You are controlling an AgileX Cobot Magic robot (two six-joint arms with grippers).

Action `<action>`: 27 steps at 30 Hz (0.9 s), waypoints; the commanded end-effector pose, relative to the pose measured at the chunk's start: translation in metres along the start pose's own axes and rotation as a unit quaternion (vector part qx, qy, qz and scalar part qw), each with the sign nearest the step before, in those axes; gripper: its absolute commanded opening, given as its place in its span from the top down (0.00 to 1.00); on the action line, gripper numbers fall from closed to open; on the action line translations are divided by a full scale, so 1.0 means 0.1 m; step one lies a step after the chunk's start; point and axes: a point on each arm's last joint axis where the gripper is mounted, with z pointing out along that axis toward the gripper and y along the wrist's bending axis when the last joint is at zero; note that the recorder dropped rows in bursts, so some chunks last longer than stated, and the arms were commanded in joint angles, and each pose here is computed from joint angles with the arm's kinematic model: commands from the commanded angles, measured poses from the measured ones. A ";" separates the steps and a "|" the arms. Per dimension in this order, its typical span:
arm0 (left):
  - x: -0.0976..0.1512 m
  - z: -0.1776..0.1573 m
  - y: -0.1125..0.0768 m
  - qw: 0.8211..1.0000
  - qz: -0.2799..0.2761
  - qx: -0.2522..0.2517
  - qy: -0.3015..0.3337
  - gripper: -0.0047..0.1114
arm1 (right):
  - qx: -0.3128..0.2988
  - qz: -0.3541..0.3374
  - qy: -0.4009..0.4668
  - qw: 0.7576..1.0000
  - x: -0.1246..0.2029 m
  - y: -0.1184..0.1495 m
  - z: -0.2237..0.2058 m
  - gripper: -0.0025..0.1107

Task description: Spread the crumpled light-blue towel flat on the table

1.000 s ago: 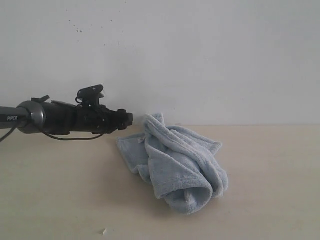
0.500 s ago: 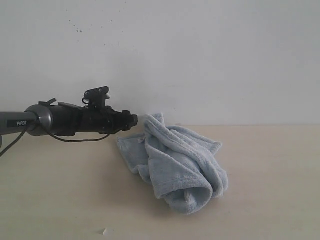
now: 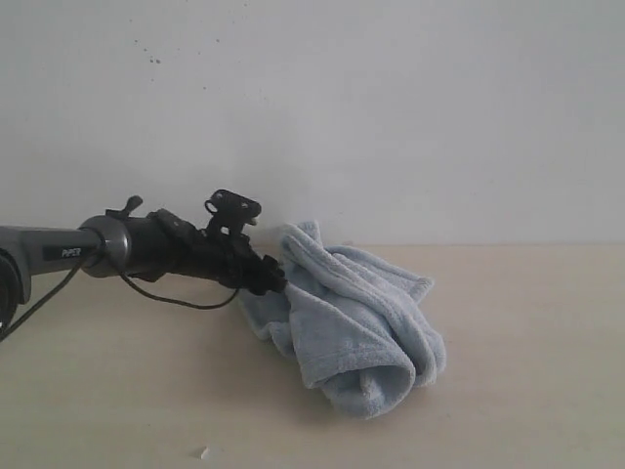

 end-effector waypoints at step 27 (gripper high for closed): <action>0.30 0.21 -0.04 1.000 -0.007 -0.009 0.026 0.93 | 0.001 0.000 -0.007 1.000 -0.01 0.00 0.00 0.98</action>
